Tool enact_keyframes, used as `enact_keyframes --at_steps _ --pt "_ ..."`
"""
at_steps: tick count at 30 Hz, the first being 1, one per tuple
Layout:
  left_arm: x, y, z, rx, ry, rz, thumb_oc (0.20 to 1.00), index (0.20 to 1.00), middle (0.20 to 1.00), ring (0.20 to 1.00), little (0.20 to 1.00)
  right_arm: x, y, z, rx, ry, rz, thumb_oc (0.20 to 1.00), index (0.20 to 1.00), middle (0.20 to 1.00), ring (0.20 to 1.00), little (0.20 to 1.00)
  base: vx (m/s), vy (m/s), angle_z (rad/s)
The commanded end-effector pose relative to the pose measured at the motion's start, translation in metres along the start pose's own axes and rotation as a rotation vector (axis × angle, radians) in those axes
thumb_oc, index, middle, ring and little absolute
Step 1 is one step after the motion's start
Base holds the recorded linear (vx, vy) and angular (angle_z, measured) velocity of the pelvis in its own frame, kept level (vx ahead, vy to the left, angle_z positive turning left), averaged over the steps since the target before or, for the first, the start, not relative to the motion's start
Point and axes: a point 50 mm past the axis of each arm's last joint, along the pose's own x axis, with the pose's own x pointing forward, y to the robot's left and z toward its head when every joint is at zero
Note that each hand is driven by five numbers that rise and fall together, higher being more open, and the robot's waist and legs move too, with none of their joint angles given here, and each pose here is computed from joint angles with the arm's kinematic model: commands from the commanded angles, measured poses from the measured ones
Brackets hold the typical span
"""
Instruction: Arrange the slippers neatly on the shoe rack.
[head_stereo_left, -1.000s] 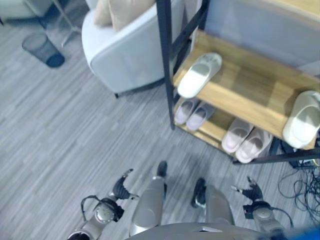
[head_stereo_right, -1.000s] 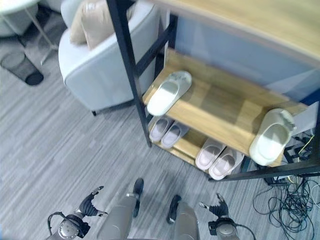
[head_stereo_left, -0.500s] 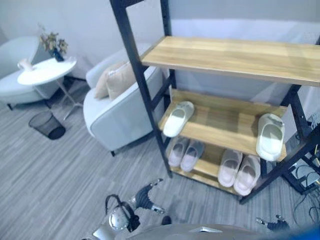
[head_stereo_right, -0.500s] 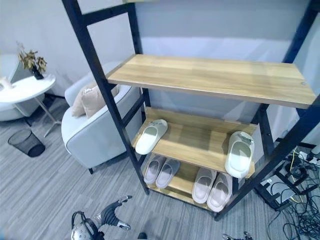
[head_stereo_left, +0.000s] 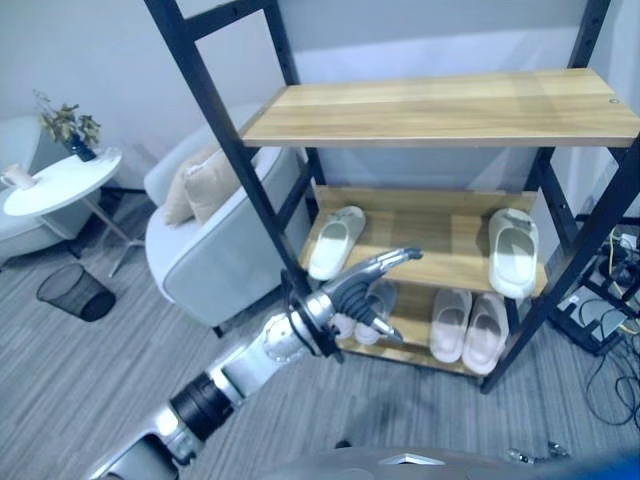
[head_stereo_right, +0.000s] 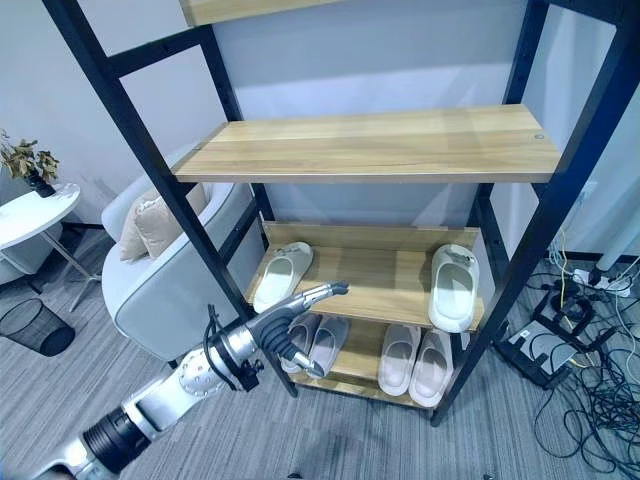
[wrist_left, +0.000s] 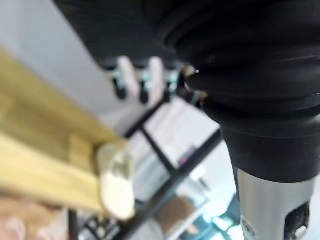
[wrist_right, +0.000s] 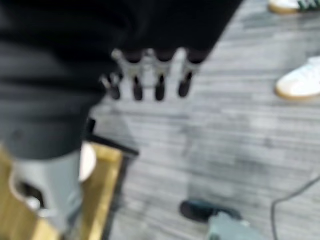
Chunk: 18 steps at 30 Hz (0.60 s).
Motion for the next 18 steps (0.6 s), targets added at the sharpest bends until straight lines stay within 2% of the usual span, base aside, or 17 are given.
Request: enact_keyframes --at_steps 1,3,8,10,12,18 --pt "0.009 0.02 -0.002 0.218 -0.032 0.053 1.0 1.0 1.0 1.0 1.0 0.002 0.016 0.026 -0.031 -0.101 0.059 1.0 1.0 1.0 1.0 1.0 0.05 0.015 -0.06" --pt "0.026 0.028 -0.015 0.388 0.0 0.069 1.0 1.0 1.0 1.0 1.0 0.002 0.016 0.036 -0.087 -0.151 0.066 1.0 1.0 1.0 1.0 1.0 0.07 0.022 -0.16" --pt "0.03 0.024 -0.037 0.401 0.098 0.096 1.0 1.0 1.0 1.0 1.0 0.002 0.014 0.034 -0.097 -0.153 0.06 1.0 1.0 1.0 1.0 1.0 0.03 0.021 -0.28" --pt "0.028 0.014 -0.062 0.391 0.217 0.093 1.0 1.0 1.0 1.0 1.0 0.005 0.002 0.029 -0.096 -0.117 0.017 1.0 1.0 1.0 1.0 1.0 0.04 0.028 -0.21" --pt "0.027 0.012 -0.068 0.402 0.246 0.084 1.0 1.0 1.0 1.0 1.0 0.005 -0.001 0.028 -0.096 -0.111 0.009 1.0 1.0 1.0 1.0 1.0 0.01 0.026 -0.12" --pt "0.028 0.026 -0.083 0.478 0.33 0.113 1.0 1.0 1.0 1.0 1.0 0.006 -0.012 0.026 -0.099 -0.105 -0.03 1.0 1.0 1.0 1.0 1.0 0.02 0.025 -0.08"
